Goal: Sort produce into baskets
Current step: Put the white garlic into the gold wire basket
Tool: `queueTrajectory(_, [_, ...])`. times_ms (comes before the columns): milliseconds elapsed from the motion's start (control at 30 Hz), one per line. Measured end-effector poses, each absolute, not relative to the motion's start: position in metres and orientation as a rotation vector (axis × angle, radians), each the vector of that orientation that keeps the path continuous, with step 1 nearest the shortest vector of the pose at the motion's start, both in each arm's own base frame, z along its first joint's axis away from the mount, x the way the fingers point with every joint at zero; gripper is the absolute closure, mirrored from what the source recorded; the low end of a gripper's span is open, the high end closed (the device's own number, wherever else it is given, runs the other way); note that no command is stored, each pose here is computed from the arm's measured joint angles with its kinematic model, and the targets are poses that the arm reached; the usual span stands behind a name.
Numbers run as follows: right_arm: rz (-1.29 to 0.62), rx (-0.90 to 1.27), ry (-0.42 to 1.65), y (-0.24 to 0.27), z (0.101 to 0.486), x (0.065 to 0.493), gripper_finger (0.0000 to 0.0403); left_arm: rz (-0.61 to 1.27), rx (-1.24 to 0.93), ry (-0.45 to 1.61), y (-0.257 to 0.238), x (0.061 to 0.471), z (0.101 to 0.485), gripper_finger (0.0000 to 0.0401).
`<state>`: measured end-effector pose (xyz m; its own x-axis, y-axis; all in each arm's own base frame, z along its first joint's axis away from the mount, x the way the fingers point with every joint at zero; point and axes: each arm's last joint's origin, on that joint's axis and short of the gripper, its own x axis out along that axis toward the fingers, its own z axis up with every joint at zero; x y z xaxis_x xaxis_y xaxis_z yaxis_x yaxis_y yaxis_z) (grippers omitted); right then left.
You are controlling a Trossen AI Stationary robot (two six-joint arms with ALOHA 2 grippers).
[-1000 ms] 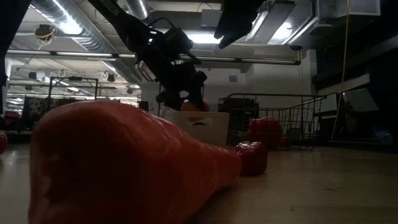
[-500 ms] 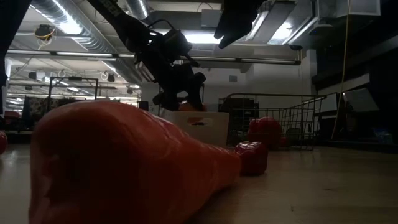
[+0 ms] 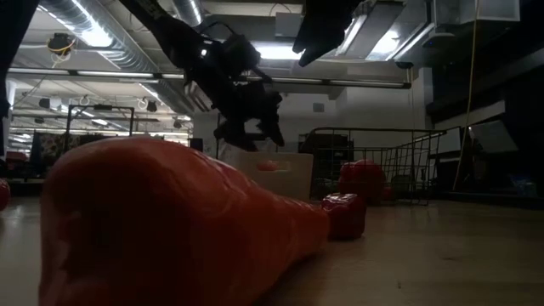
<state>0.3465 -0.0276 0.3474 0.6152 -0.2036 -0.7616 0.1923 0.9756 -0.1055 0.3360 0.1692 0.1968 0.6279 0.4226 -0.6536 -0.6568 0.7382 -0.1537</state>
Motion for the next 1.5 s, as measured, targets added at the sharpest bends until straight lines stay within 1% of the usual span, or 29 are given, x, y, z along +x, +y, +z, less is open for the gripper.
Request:
queueTrajectory(267, [-0.228, -0.014, 0.879, -0.028, 0.347, 0.347, 0.0031, 0.419, -0.196, 0.579, 0.159, 0.325, 0.239, 0.0001])
queueTrajectory(500, [-0.229, -0.014, 0.879, -0.028, 0.347, 0.347, 0.0031, 0.353, -0.192, 0.498, 0.147, 0.306, 0.277, 0.0001])
queueTrajectory(633, [-0.228, -0.013, 0.879, -0.028, 0.347, 0.347, 0.0031, 0.341, -0.200, 0.533, 0.138, 0.293, 0.288, 0.0001])
queueTrajectory(800, [-0.228, -0.014, 0.879, -0.028, 0.347, 0.347, 0.0031, 0.330, -0.224, 0.656, 0.124, 0.269, 0.296, 0.0001])
queueTrajectory(1000, [-0.228, -0.013, 0.879, -0.028, 0.347, 0.347, 0.0031, 0.259, -0.169, 0.934, 0.114, 0.247, 0.281, 0.0001])
queueTrajectory(1200, [-0.229, -0.014, 0.879, -0.028, 0.347, 0.347, 0.0031, 0.181, -0.082, 1.063, 0.109, 0.235, 0.241, 0.0001])
queueTrajectory(1300, [-0.229, -0.014, 0.879, -0.028, 0.347, 0.347, 0.0031, 0.176, -0.053, 1.068, 0.108, 0.233, 0.219, 0.0001])
queueTrajectory(1500, [-0.229, -0.014, 0.879, -0.028, 0.347, 0.347, 0.0031, 0.197, 0.023, 0.944, 0.109, 0.235, 0.192, 0.0001])
